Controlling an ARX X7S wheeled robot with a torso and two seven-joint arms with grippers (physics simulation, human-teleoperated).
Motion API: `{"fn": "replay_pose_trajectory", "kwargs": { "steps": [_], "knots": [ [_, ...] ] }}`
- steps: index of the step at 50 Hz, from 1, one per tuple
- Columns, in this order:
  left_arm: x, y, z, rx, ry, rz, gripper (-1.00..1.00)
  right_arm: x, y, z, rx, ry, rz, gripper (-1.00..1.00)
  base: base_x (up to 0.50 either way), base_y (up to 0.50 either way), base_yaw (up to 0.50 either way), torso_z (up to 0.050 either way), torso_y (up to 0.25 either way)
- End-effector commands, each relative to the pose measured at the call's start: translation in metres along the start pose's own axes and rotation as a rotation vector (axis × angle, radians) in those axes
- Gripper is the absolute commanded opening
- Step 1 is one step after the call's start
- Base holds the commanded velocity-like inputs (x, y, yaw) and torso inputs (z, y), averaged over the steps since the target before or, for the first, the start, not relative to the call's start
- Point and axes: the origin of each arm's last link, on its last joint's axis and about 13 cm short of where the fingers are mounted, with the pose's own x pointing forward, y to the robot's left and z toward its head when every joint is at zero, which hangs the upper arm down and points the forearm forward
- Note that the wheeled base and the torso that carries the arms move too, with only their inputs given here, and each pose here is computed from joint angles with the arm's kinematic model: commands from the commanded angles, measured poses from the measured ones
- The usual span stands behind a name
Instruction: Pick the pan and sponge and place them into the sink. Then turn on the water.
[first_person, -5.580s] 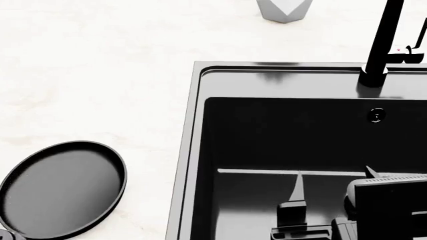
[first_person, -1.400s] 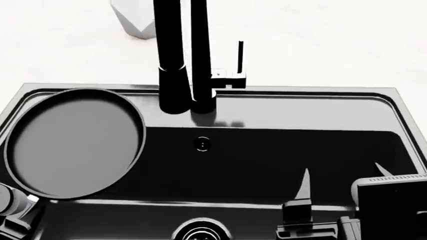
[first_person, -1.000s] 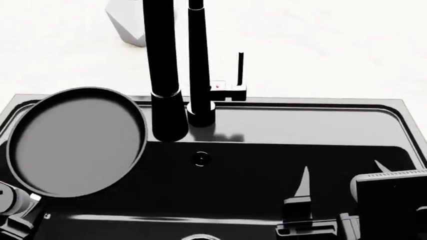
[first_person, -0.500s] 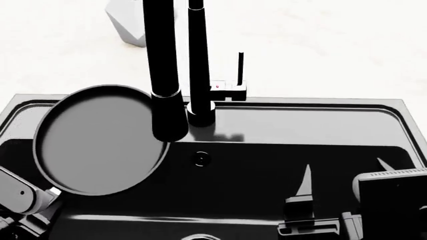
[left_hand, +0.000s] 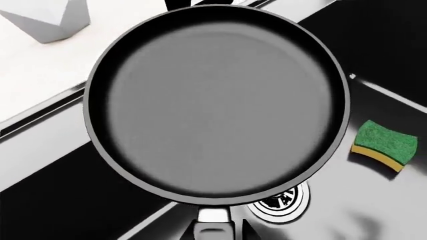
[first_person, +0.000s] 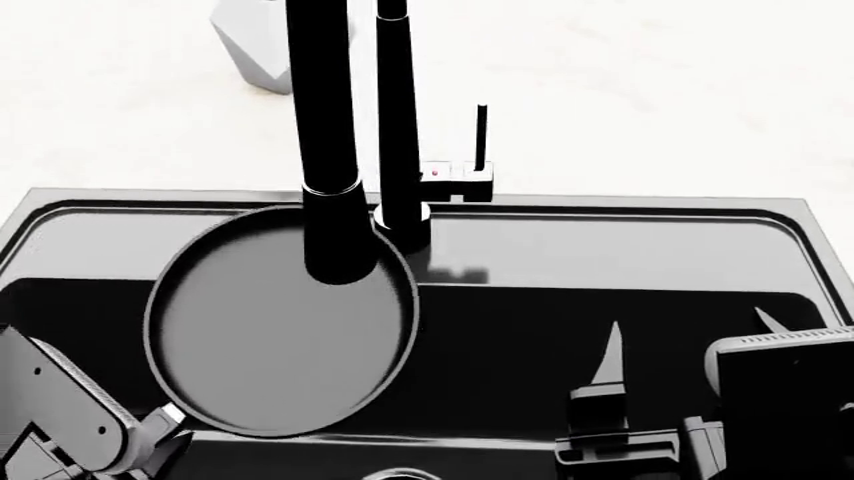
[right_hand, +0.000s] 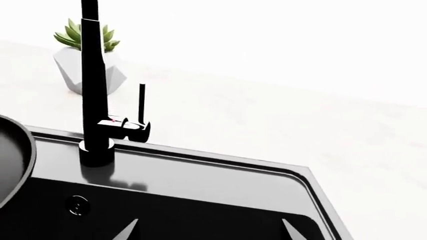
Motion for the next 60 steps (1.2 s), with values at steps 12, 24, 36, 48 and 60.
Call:
{"fn": "replay_pose_trajectory", "kwargs": {
  "steps": [12,24,36,48,60],
  "knots": [
    [0.023,0.015,0.000,0.199,-0.073,-0.134,-1.00,-0.001,-0.002,0.002,0.004,-0.013,-0.009,1.00,0.00,0.00,0.00,0.000,0.002],
    [0.057,0.013,0.001,0.280,-0.014,-0.207,-1.00,0.000,-0.001,0.000,0.005,-0.007,-0.004,1.00,0.00,0.00,0.00,0.001,0.002],
    [0.080,0.016,-0.014,0.369,0.027,-0.244,-1.00,-0.002,-0.002,0.001,0.006,-0.007,-0.007,1.00,0.00,0.00,0.00,0.000,0.001],
    [0.101,0.014,-0.034,0.342,0.055,-0.264,-1.00,-0.004,-0.002,0.000,0.010,-0.003,-0.009,1.00,0.00,0.00,0.00,0.001,0.002],
    [0.115,0.013,-0.057,0.317,0.133,-0.336,-1.00,-0.003,-0.001,-0.003,0.012,0.004,-0.008,1.00,0.00,0.00,0.00,0.001,0.001]
  ]
}}
